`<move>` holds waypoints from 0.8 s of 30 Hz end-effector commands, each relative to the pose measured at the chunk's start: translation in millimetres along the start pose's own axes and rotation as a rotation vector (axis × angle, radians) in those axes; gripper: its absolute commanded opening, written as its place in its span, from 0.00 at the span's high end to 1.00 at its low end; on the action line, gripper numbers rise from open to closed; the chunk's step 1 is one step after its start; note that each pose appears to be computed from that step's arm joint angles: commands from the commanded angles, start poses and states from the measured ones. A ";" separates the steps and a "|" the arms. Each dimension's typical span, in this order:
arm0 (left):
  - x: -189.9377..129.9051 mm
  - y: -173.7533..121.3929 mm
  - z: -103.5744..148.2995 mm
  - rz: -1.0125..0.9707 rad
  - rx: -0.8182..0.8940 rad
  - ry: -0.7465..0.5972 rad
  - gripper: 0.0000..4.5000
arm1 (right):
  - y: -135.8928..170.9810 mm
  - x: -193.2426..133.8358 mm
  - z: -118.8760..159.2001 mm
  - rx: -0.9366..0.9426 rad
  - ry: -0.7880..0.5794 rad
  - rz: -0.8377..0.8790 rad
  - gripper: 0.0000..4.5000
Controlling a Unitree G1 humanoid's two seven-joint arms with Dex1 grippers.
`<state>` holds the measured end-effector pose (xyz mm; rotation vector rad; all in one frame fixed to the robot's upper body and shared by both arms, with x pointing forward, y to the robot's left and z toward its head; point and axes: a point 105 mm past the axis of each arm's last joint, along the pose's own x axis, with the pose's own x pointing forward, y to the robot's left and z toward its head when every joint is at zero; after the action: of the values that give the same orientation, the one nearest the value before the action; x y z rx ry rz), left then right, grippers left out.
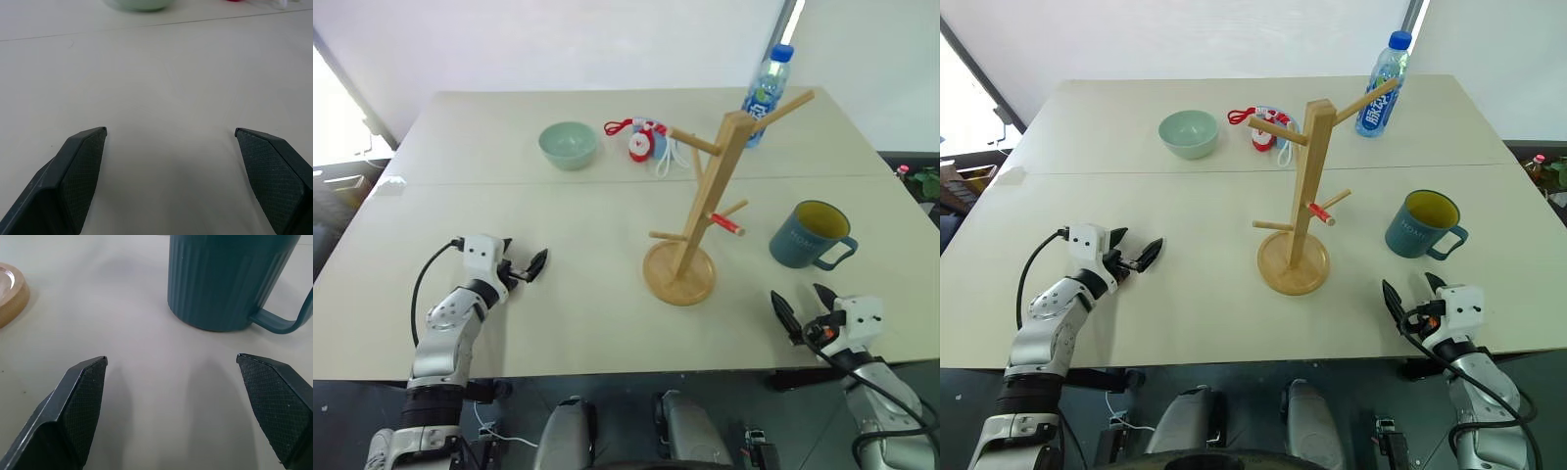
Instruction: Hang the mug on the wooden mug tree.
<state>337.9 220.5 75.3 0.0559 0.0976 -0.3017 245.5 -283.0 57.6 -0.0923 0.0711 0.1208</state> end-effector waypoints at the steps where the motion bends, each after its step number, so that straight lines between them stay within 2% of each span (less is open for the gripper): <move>1: 3.4 -6.2 7.8 -0.023 0.023 -0.021 0.00 | 0.8 3.2 9.6 -0.011 -0.050 -0.004 0.02; 11: -0.3 -16.7 15.1 -0.099 0.038 -0.049 0.00 | 4.1 1.9 6.7 0.013 -0.051 -0.006 0.02; 20: -24.5 -95.8 33.2 -0.604 0.071 -0.103 0.00 | -6.8 -3.8 11.0 0.042 -0.080 -0.086 0.02; 24: -37.4 -128.9 42.1 -0.816 0.071 -0.118 0.00 | -20.9 -8.9 17.3 0.044 -0.112 -0.168 0.02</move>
<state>277.6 118.0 102.5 0.0606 0.0310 -1.0283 243.1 -293.4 59.8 -0.0298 0.0247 0.0038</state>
